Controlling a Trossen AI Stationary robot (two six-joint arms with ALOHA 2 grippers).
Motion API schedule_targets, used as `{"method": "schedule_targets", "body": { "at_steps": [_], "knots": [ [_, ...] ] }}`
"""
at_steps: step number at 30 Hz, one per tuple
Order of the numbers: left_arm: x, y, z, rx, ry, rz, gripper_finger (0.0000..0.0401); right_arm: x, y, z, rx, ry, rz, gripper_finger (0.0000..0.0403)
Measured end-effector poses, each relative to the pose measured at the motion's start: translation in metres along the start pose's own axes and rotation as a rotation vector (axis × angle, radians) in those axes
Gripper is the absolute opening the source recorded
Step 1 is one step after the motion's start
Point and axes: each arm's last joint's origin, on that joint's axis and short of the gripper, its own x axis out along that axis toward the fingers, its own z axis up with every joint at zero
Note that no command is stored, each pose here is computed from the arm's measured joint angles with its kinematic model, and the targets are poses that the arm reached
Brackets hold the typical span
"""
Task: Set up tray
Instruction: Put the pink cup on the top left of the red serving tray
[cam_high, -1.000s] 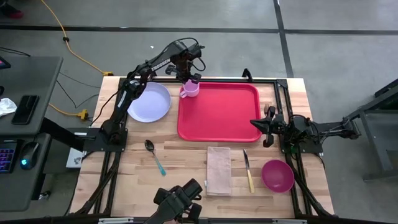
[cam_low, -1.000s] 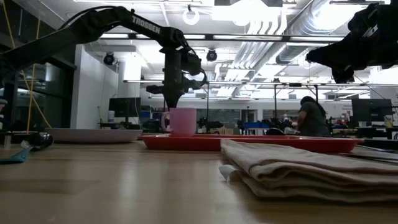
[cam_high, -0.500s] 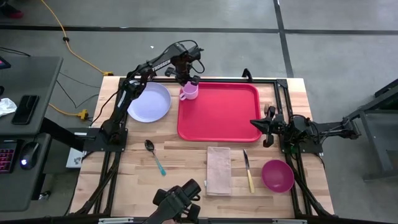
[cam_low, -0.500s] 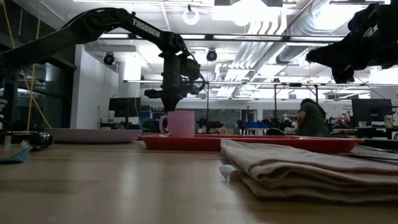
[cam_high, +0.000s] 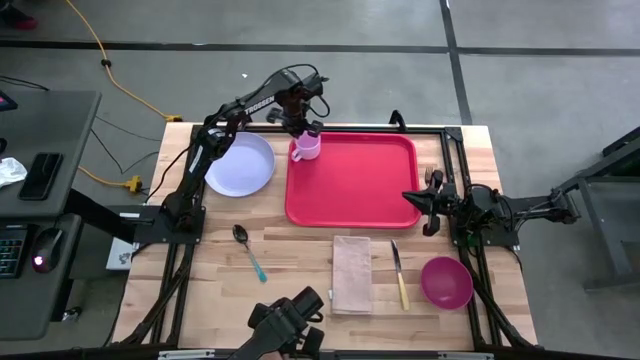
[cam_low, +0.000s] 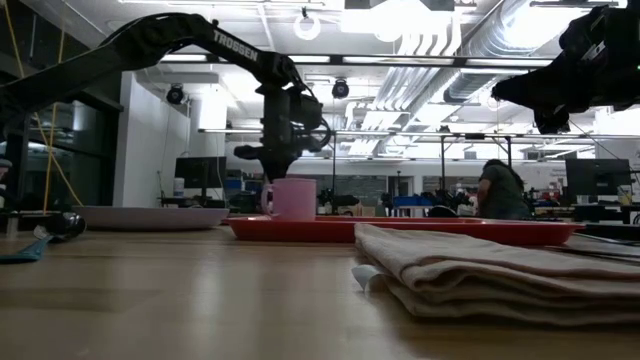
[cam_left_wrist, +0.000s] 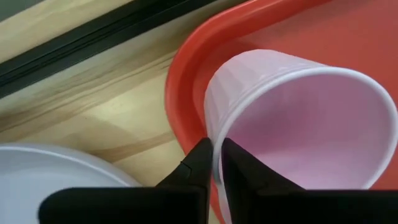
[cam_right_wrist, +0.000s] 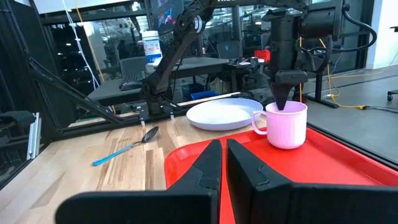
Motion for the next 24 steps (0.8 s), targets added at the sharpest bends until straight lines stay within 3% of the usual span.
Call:
{"method": "schedule_targets", "body": {
  "at_steps": [24],
  "knots": [
    [0.0001,-0.0009,0.0012,0.036,-0.005,-0.025,0.0072,0.0000,0.0001,0.0000,0.003,0.000,0.003,0.0000]
  ]
}}
